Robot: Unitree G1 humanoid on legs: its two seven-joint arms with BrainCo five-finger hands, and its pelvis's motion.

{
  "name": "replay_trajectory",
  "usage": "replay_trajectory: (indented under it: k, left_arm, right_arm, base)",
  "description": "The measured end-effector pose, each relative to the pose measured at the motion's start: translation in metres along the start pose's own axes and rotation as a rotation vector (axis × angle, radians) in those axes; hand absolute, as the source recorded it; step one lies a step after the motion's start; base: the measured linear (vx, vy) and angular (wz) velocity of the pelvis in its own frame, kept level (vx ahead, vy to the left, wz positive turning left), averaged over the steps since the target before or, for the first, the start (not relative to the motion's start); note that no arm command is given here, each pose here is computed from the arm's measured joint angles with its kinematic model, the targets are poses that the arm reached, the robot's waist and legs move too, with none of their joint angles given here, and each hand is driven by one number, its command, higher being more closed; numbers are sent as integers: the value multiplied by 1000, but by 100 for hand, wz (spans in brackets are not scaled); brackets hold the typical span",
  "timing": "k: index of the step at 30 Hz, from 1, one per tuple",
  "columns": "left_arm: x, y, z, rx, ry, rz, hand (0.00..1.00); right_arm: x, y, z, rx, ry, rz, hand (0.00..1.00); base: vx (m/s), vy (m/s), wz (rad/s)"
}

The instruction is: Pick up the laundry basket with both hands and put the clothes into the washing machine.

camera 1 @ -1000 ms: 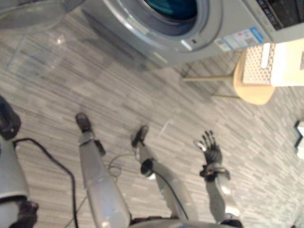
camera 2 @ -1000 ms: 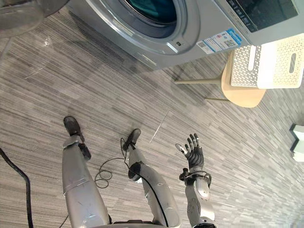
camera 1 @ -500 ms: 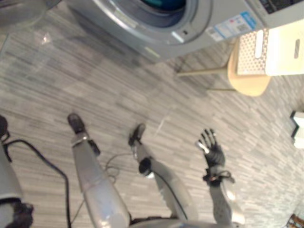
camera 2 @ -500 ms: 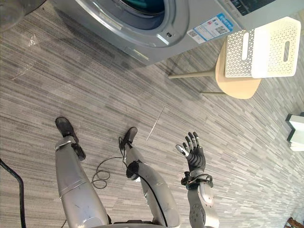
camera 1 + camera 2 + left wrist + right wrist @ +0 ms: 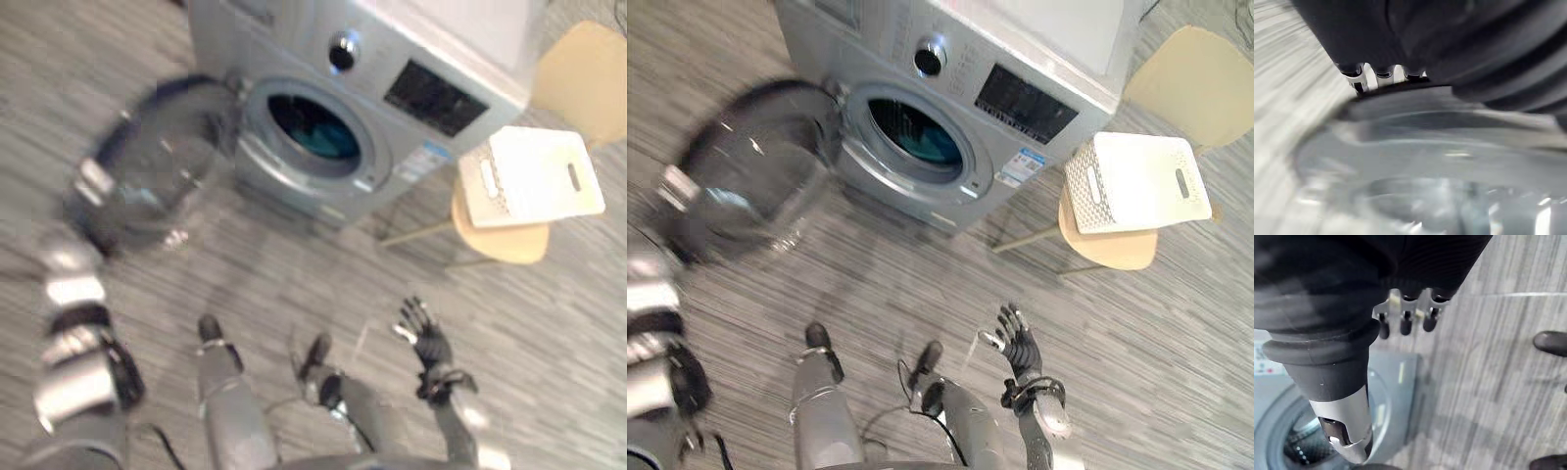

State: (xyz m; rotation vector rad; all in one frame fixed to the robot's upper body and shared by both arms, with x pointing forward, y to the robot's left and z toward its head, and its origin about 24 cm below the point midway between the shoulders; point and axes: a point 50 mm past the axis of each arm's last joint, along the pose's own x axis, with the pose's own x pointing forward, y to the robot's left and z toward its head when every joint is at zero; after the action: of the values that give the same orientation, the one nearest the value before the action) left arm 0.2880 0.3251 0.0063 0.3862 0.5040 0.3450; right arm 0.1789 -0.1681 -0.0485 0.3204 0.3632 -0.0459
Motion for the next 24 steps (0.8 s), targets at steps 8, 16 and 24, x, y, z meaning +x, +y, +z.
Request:
replay_trajectory:
  k: [8,16,24]
  left_arm:
    - [-82,-187,-84,303,136,-765,0]
    - [-70,-189,87,-38,-451,-694,0]
    - [-114,-162,-71,-265,-33,-606,0]
  right_arm:
    - [9,-10,-36,-82,182,-34,0]
    - [-5,-53,-56,-261,356,-97,0]
    - [-31,-67,-91,-245,513,-166,0]
  base:
    - [8,47,-10]
    - [88,41,-14]
    - [132,-6,2]
